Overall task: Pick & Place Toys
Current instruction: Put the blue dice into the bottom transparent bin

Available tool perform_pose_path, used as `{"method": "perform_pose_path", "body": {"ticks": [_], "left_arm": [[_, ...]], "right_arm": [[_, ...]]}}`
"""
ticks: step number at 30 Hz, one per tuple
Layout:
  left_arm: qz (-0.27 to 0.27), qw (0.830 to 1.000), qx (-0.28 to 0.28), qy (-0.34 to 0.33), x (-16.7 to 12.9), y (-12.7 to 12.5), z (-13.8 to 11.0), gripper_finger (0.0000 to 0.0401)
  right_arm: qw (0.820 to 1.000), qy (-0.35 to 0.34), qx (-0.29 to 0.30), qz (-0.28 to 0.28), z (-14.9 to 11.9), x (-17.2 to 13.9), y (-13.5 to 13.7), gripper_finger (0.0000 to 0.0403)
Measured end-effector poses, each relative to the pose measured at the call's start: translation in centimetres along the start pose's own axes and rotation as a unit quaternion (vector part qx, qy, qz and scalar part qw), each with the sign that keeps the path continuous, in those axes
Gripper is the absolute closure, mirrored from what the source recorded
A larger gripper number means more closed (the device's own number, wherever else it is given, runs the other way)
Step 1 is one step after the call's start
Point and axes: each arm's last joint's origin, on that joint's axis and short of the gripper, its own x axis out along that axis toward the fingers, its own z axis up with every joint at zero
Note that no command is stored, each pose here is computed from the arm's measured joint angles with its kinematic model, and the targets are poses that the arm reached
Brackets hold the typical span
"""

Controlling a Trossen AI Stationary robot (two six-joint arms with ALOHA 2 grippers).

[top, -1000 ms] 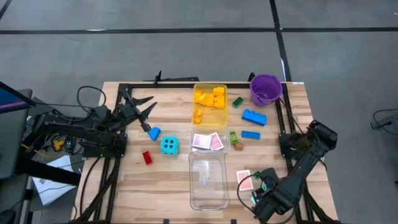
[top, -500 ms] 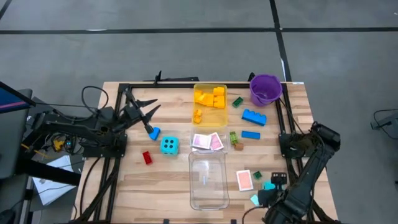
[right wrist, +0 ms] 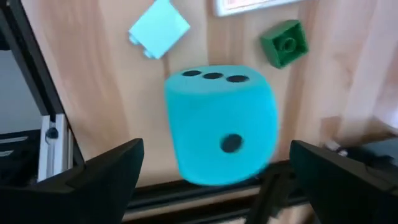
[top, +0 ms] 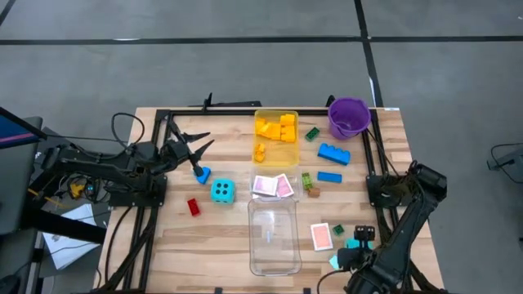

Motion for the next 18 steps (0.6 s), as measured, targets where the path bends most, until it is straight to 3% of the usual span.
{"method": "perform_pose_path", "body": {"ticks": [12, 18], "left_arm": [[-0.002, 1.0, 0.0, -0.001, 0.0, 0.0, 0.0, 0.0293], [-0.002, 1.0, 0.0, -0.001, 0.0, 0.0, 0.0, 0.0293]], "right_arm": [[0.999, 0.009, 0.03, -0.042, -1.0, 2.1, -0.2, 0.0008], [0.998, -0.006, 0.057, -0.024, -1.9, 2.1, 0.4, 0.0008]]}}
